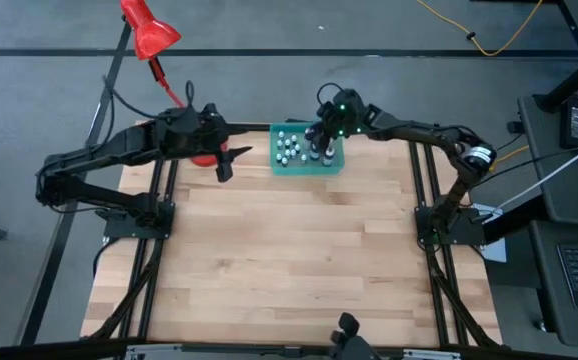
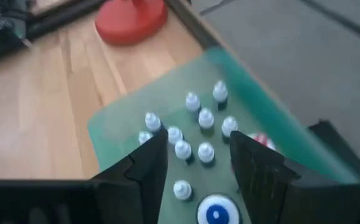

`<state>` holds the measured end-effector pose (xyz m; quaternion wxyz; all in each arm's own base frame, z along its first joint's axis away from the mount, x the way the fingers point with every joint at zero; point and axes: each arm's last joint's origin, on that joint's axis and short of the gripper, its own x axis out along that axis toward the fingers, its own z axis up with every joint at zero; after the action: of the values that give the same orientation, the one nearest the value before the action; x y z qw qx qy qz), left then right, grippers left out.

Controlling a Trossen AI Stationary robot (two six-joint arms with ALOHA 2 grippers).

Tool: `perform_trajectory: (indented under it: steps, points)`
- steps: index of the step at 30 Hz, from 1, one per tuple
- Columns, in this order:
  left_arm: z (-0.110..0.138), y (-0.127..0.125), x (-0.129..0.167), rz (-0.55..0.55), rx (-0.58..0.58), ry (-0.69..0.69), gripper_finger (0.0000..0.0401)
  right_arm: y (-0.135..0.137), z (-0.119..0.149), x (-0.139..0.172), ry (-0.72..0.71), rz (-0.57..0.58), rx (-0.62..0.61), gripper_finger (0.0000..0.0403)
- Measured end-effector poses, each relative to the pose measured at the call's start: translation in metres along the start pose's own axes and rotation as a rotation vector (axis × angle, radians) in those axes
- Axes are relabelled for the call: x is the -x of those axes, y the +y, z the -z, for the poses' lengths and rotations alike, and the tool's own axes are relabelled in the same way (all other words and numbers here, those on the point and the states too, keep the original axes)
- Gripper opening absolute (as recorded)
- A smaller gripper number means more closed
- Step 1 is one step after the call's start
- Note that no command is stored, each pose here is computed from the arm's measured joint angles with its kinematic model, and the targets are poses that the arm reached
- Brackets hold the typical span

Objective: Pick & Place food coloring
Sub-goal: Return to Home Position

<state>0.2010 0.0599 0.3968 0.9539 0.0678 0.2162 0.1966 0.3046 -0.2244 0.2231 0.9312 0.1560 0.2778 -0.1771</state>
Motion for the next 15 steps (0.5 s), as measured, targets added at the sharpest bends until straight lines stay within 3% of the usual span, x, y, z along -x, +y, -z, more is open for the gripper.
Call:
perform_trajectory:
  steps: [8,11,15]
  points:
    - [-0.005,0.006,0.040,0.050,0.068,-0.132,0.0164,0.026,-0.057,0.071,-0.128,0.132,0.218,0.0152]
    - [-0.003,0.006,0.055,0.108,0.115,-0.169,0.0119,0.047,-0.069,0.107,-0.217,0.146,0.320,0.0130]
    - [0.014,0.001,0.060,0.210,0.163,-0.176,0.0028,0.079,-0.074,0.145,-0.304,0.101,0.445,0.0074]
